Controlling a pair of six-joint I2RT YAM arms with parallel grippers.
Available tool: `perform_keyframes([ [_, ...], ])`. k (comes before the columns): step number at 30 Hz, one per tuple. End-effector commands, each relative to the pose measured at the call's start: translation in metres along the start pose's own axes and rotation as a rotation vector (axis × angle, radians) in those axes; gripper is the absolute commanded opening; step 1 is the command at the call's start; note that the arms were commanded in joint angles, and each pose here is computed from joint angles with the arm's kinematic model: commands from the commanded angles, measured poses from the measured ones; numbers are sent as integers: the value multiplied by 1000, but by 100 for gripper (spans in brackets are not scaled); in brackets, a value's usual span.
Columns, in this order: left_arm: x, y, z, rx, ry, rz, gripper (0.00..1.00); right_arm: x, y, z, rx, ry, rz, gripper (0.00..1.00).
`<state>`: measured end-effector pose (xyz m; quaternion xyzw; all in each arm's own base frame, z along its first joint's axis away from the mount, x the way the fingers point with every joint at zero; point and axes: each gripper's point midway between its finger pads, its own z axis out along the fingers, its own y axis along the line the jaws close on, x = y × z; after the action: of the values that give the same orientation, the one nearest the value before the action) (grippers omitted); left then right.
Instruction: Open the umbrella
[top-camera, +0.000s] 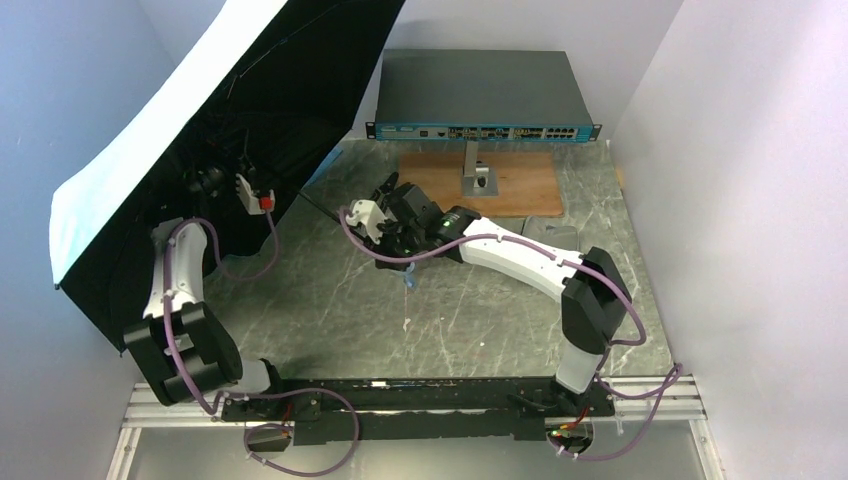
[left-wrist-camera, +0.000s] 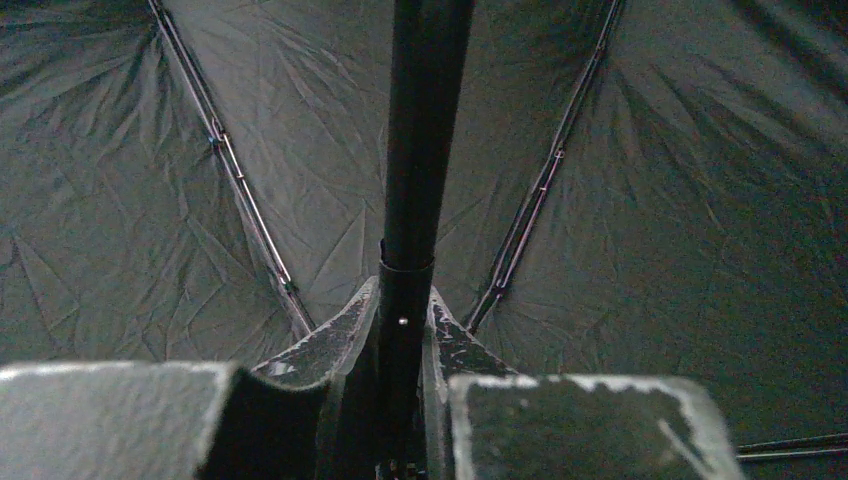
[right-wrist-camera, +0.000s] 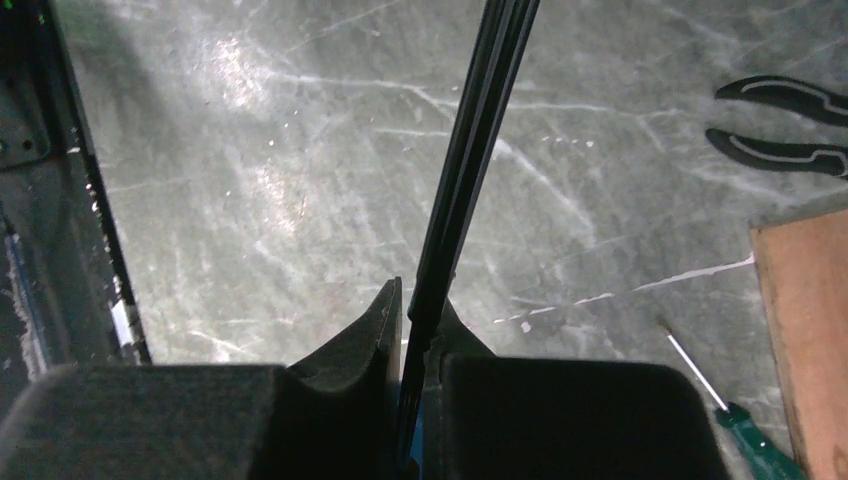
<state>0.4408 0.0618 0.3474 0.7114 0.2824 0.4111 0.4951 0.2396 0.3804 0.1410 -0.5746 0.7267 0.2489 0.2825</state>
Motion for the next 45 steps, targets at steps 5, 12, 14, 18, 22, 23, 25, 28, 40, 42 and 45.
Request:
perform_keyframes([
  [5, 202, 149, -229, -77, 1261, 472, 21, 228, 157, -145, -701, 961, 96, 0],
  [12, 185, 168, -227, -157, 1215, 503, 23, 237, 168, -145, -737, 1038, 80, 0],
  [14, 175, 172, -224, -180, 1188, 504, 24, 241, 169, -145, -746, 1060, 83, 0],
  [18, 153, 180, -215, -237, 1125, 492, 21, 239, 168, -141, -748, 1063, 83, 0],
  [22, 114, 181, -197, -261, 961, 456, 0, 199, 162, -121, -726, 896, 44, 0],
  [23, 99, 183, -195, -271, 914, 449, 0, 187, 158, -115, -705, 842, 28, 0],
  [25, 74, 172, -182, -254, 799, 418, 0, 158, 151, -106, -671, 726, 6, 12],
  [28, 43, 150, -162, -221, 661, 394, 0, 115, 139, -94, -619, 591, -18, 28],
  [40, -22, 144, -138, -242, 431, 393, 0, 24, 137, -79, -631, 315, 6, 48],
  [42, -30, 144, -136, -254, 405, 398, 0, 17, 139, -81, -689, 291, 34, 51],
  [45, -36, 142, -133, -261, 381, 393, 0, 3, 136, -87, -790, 242, 124, 56],
])
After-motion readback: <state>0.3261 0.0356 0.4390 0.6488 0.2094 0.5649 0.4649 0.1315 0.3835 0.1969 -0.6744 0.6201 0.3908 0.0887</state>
